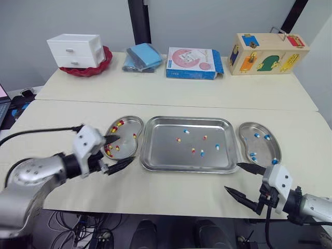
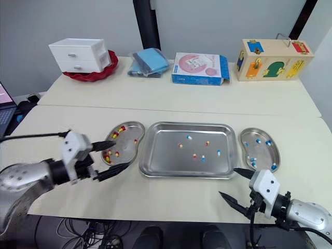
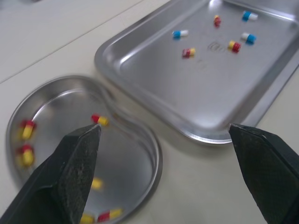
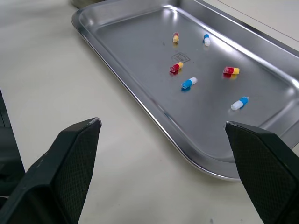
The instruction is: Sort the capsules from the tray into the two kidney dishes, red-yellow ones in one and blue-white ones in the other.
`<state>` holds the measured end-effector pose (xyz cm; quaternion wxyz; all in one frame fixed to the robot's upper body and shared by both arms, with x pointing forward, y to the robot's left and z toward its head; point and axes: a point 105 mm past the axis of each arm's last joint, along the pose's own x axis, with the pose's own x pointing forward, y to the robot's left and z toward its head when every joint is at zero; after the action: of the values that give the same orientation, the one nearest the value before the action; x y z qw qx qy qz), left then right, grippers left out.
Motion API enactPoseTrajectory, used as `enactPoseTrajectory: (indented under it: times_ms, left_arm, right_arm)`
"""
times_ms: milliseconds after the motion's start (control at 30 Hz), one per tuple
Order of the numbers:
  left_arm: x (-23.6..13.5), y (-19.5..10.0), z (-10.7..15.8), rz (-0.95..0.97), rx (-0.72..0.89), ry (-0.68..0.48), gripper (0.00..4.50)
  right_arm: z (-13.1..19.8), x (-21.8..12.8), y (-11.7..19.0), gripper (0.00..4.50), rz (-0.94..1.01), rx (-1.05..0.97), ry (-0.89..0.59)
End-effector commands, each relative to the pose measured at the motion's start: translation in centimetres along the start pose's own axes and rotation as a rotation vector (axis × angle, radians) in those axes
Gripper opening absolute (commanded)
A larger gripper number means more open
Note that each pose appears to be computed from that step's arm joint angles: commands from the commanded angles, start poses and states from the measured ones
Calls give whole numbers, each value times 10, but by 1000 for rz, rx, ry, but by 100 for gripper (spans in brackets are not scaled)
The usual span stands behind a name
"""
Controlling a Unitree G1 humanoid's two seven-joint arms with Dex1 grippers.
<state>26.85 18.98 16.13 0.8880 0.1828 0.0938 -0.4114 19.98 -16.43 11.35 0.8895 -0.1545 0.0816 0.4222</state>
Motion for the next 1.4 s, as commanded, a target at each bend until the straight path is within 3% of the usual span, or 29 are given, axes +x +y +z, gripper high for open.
enactPoseTrajectory:
  times_ms: [33, 167, 667, 1033, 1133, 1400]
  left_arm:
    - [24, 0, 12, -65, 24, -21, 432]
    - [52, 5, 12, -138, 78, -14, 336]
    - [148, -11, 23, -157, 6, 14, 336]
    - [176, -17, 6, -123, -22, 79, 336]
    - [175, -20, -1, -138, -36, 111, 282]
    - [170, -25, -5, -177, -48, 120, 36]
  right_arm:
    - [11, 4, 1, 449, -17, -32, -47]
    - [9, 9, 2, 450, -40, -21, -66]
    - [-3, 9, 11, 450, -112, -10, -78]
    - [-7, 2, 16, 450, -145, 0, -61]
    - [-7, 1, 15, 450, -152, -1, -60]
    - [-7, -1, 15, 450, -161, 0, -57]
